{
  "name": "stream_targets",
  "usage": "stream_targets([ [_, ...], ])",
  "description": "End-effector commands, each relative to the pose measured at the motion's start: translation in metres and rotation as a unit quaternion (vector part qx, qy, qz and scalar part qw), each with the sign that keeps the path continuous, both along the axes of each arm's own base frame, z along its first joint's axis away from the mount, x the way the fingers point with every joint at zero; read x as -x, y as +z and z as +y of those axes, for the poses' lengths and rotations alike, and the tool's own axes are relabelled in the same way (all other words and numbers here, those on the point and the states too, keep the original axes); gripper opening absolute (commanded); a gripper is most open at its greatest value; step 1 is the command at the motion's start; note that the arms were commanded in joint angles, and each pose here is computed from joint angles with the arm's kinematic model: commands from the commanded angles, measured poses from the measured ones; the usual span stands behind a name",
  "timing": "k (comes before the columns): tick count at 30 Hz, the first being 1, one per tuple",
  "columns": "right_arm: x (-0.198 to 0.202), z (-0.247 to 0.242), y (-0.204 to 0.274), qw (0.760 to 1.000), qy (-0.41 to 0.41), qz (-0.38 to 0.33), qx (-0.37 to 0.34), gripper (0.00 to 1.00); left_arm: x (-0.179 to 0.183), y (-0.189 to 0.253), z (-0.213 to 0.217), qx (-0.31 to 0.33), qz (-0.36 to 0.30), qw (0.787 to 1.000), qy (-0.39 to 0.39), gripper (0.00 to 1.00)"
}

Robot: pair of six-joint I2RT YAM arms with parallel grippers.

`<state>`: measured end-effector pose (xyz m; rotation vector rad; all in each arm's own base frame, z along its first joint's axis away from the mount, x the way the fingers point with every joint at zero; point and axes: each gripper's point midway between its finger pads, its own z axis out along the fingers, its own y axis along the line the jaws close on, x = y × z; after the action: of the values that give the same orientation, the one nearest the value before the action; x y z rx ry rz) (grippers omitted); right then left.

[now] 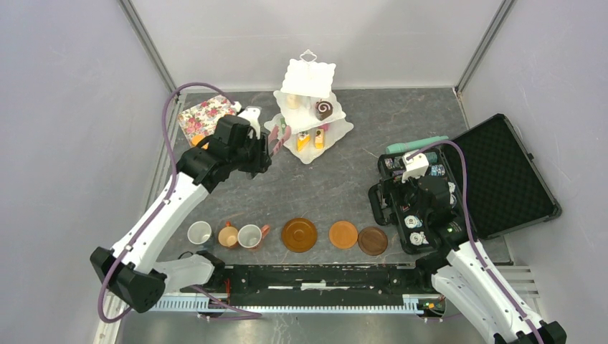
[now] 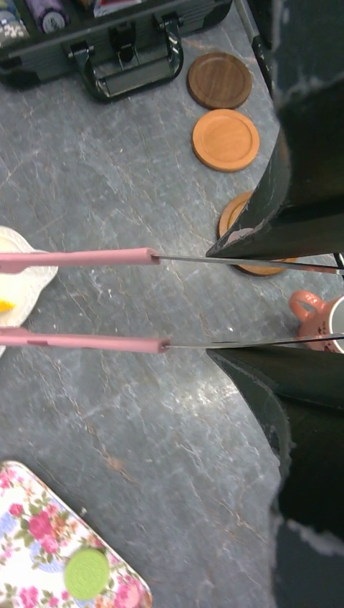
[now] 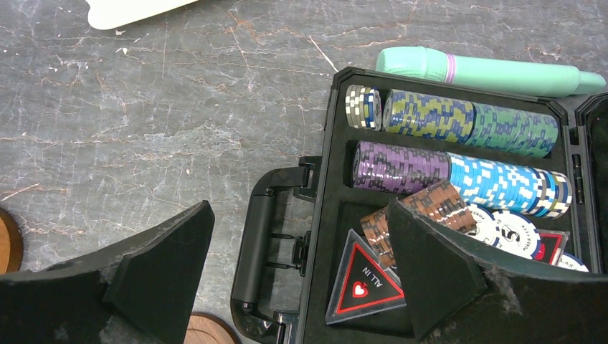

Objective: Serve the afternoon tea

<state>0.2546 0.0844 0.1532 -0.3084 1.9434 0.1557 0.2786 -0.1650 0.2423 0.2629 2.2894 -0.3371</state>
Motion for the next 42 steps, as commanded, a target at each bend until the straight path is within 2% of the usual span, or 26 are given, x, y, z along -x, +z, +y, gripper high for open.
stream_targets([
  [1,-0.002,0.005,0.008,1.000,0.008,-0.014,-0.013,0.98,0.004,0.003,0.025,-0.004,-0.010,1.000,0.030,0.50],
  [6,-0.002,0.005,0.007,1.000,0.008,-0.012,-0.012,0.98,-0.016,-0.006,0.070,0.017,0.012,0.993,0.117,0.47],
  [10,-0.002,0.005,0.009,1.000,0.007,-0.016,-0.014,0.98,-0.045,-0.007,0.116,0.036,0.012,0.976,0.215,0.48],
  [15,-0.002,0.005,0.008,1.000,0.007,-0.014,-0.012,0.98,-0.089,-0.021,0.145,0.036,0.037,0.960,0.274,0.48],
  [22,-0.002,0.003,0.009,1.000,0.002,-0.015,-0.010,0.98,-0.153,-0.046,0.157,0.031,0.063,0.950,0.303,0.49],
  [27,-0.002,0.003,0.008,1.000,0.001,-0.014,-0.009,0.98,-0.184,-0.060,0.157,0.031,0.075,0.948,0.306,0.49],
  [42,-0.003,0.003,0.005,1.000,0.000,-0.009,-0.007,0.98,-0.207,-0.095,0.158,0.017,0.098,0.947,0.306,0.53],
])
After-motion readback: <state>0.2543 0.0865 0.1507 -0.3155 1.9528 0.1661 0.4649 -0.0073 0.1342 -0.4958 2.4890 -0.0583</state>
